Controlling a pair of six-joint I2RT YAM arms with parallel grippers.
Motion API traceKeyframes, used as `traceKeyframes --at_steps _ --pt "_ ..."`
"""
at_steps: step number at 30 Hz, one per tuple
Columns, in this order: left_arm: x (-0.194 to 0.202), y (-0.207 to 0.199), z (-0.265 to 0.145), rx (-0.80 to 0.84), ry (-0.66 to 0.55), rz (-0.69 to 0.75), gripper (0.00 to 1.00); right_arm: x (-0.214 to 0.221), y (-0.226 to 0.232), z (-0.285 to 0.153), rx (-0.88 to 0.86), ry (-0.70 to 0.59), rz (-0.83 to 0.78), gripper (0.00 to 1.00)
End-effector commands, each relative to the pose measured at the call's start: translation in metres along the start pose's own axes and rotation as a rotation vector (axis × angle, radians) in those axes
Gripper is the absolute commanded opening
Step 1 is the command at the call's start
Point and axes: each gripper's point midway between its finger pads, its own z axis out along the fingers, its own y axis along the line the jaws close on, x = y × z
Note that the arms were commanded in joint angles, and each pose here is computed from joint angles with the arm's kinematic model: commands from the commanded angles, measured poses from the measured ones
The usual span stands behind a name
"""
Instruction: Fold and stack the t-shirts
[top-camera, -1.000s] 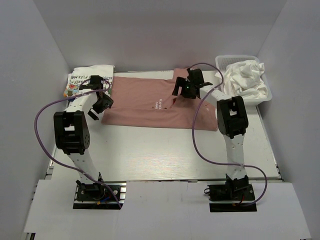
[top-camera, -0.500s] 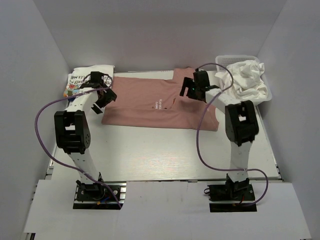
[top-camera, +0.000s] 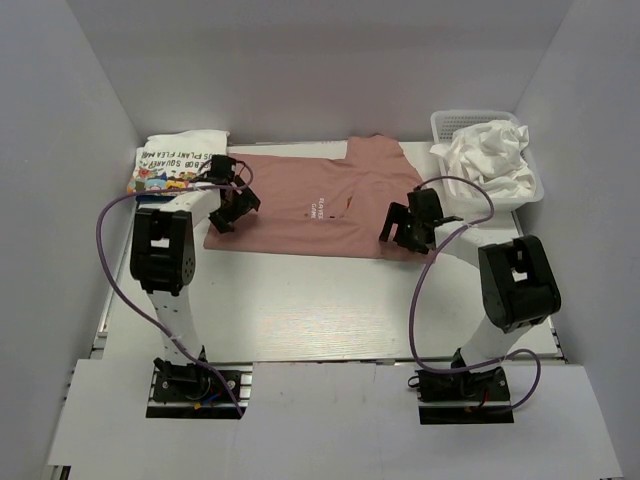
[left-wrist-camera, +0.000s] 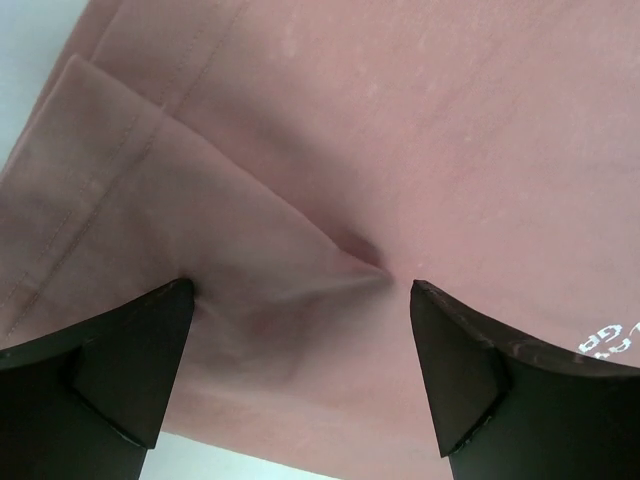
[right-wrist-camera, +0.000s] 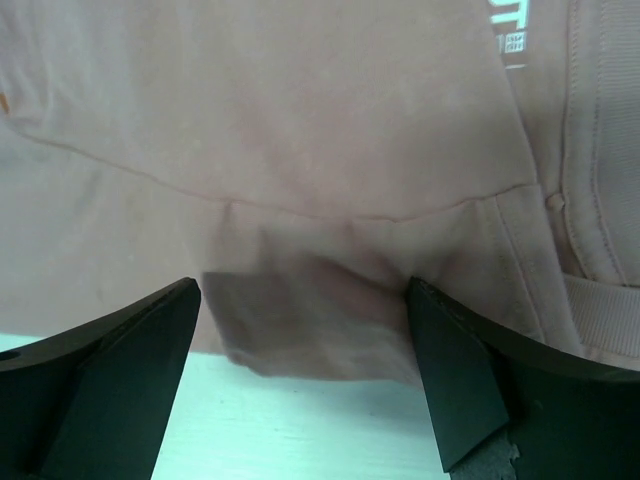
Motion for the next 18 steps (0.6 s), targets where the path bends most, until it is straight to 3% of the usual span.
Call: traceKeyframes --at_steps 1,3,11,15,18 --pt "0.054 0.046 0.003 -0.124 0.115 0.007 1.0 0.049 -0.032 -0.006 0.1 0.131 0.076 0.9" --pt "0.08 0.068 -0.001 -0.171 0.166 0.013 1.0 0.051 -0.035 -0.019 0.106 0.111 0.099 0.9" --pt "0.175 0.152 -0.056 -0.319 0.275 0.033 1.0 0.145 -0.09 -0.084 0.248 0.219 0.188 0.9" --pt "0.199 0.158 -0.093 -0.263 0.311 0.024 1.0 0.15 -0.075 -0.108 0.138 0.193 0.194 0.9" --pt "0.178 0.147 -0.118 -0.205 0.198 -0.007 1.0 0.123 -0.062 -0.122 0.067 0.094 0.14 0.9"
